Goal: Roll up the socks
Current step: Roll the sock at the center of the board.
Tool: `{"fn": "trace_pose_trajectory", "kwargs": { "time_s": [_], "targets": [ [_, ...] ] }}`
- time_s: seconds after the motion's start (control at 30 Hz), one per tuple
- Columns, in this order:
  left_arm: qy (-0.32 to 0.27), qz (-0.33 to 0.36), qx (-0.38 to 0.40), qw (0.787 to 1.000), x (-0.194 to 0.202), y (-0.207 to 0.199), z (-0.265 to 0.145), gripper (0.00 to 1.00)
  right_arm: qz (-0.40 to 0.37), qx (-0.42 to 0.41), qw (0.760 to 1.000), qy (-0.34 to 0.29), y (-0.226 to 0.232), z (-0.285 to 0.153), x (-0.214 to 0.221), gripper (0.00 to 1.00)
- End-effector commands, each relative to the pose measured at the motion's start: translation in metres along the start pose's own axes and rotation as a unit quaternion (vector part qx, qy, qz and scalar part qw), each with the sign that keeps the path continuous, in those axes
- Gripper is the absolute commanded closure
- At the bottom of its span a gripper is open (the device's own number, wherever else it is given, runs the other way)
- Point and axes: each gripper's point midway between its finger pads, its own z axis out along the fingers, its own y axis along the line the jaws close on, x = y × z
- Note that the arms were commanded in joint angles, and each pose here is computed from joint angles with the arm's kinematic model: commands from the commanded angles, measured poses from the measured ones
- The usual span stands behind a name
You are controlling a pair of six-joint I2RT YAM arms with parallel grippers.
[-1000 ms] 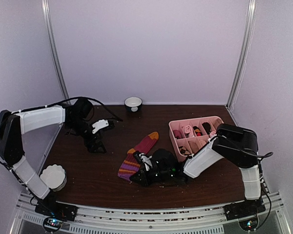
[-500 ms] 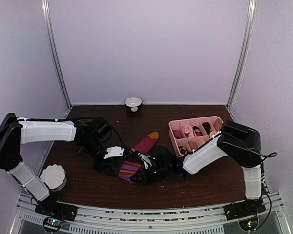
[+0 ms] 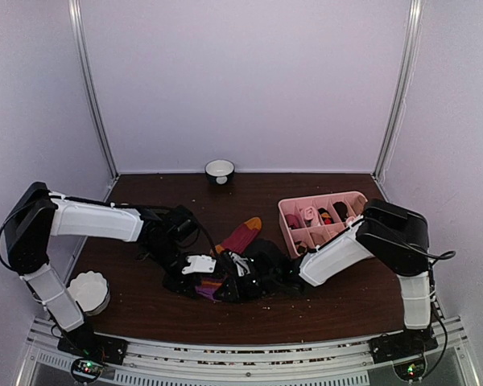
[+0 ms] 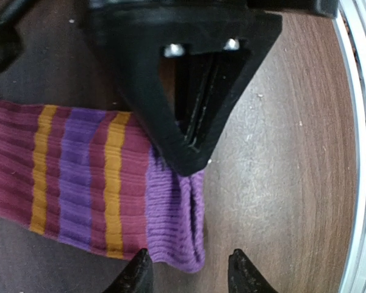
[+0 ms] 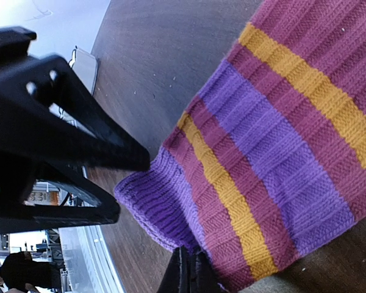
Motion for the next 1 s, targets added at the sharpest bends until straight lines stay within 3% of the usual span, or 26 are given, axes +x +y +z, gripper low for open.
{"fn": "trace_pose_trajectory", "kwargs": {
  "time_s": [0.0,0.23,0.5,0.77,0.97],
  "targets": [
    [0.006,-0.001,-0.022,1.0,-0.011,0.014,0.003,0.61,0.034,0.021,0.999,0.016,-0.022,0.001,0.012,1.0],
    [-0.035,-0.005,-0.006,0.999,-0.042,0.017,-0.003,0.68,0.029,0.046,0.998,0.034,-0.032,-0.01,0.016,1.0],
    [-0.042,-0.023,0.036,0.998,-0.044,0.008,0.012,0.79,0.018,0.075,0.996,0.054,-0.042,-0.023,0.018,1.0],
    [-0.129,-0.019,0.063,0.989,-0.076,-0.002,0.001,0.75,0.015,0.092,0.993,0.068,-0.054,-0.046,0.024,1.0],
    [-0.149,-0.023,0.085,0.985,-0.083,-0.005,0.003,0.67,0.013,0.091,0.992,0.086,-0.058,-0.048,0.031,1.0]
  ]
}}
